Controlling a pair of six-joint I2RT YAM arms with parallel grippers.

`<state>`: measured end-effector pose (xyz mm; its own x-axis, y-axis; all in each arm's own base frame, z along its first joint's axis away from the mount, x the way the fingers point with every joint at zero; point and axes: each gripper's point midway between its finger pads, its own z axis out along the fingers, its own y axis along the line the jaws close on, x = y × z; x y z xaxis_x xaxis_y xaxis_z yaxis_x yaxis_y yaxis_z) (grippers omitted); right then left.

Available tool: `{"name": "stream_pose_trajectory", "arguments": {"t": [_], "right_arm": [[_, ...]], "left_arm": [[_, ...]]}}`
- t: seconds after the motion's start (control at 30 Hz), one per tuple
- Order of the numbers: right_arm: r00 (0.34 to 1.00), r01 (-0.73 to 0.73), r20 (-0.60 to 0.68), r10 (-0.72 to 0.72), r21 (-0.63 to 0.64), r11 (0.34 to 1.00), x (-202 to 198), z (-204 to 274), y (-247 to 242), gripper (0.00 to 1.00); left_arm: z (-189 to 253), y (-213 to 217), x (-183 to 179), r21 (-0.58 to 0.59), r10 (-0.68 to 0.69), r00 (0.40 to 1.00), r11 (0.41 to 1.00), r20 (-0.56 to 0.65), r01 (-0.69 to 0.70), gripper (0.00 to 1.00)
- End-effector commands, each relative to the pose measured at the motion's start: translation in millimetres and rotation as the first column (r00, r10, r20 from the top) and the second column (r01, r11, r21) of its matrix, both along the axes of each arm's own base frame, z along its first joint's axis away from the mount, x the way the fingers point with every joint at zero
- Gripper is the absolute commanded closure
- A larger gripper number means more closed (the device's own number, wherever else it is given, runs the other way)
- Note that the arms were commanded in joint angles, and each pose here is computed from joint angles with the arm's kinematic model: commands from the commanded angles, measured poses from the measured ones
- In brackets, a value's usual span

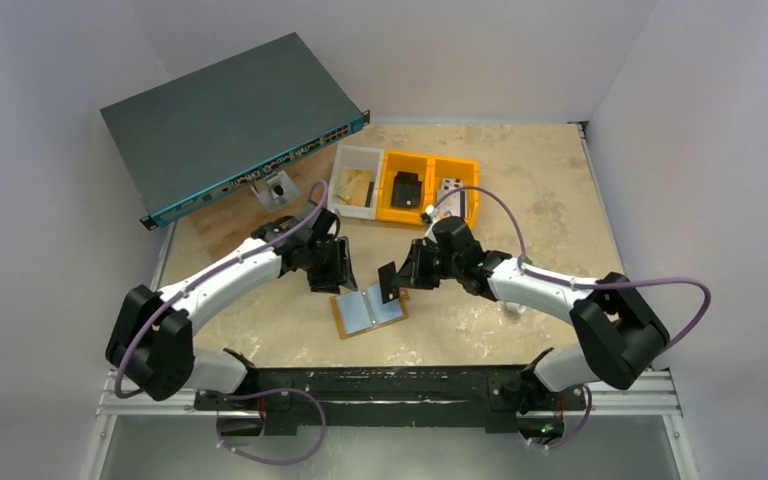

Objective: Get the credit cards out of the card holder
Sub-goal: Place the credit card in the storage box.

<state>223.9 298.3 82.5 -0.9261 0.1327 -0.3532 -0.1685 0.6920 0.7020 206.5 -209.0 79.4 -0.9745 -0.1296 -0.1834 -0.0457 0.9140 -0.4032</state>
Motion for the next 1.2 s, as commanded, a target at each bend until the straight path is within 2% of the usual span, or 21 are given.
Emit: {"name": "stream_pose_trajectory", "arguments": {"t": [0.0,0.1,0.23,0.37,0.63,1.0,1.1,1.17], "right_arm": [[0.993,0.073,0.095,-0.077,0.036,0.997,30.8,35.6,-7.3,1.0],[0.981,0.143,0.124,-0.149,0.054,0.988,55.8,51.4,-21.8,1.0],[0.96,0.209,0.17,-0.221,0.09,0.974,92.9,77.5,-35.5,1.0],[0.936,0.276,0.207,-0.286,0.077,0.958,136.6,94.2,-48.8,1.0],[0.916,0.353,0.206,-0.344,-0.007,0.936,213.4,83.1,-56.8,1.0],[0.937,0.332,0.141,-0.319,-0.083,0.939,262.2,35.7,-39.3,0.99],[0.932,0.347,0.149,-0.331,-0.1,0.932,267.8,32.0,-41.9,0.87],[0.929,0.353,0.156,-0.334,-0.11,0.929,270.2,32.5,-43.0,0.76]], "left_arm": [[36.3,1.3,7.7,-0.023,-0.029,0.993,0.999,0.111,0.032,0.46],[49.3,5.1,7.4,-0.026,-0.034,0.988,0.999,0.153,0.038,0.28],[60.9,7.4,6.5,-0.038,-0.042,0.98,0.998,0.197,0.05,0.16],[66.8,8.1,5.2,-0.046,-0.05,0.974,0.997,0.219,0.062,0.14],[74.6,10.6,1.0,-0.049,-0.076,0.966,0.995,0.247,0.091,0.13],[73.0,13.9,-7.8,-0.066,-0.073,0.964,0.994,0.256,0.093,0.12],[71.0,15.1,-9.3,-0.065,-0.072,0.965,0.994,0.252,0.091,0.12],[69.6,15.2,-10.3,-0.065,-0.074,0.966,0.994,0.248,0.092,0.12]]}}
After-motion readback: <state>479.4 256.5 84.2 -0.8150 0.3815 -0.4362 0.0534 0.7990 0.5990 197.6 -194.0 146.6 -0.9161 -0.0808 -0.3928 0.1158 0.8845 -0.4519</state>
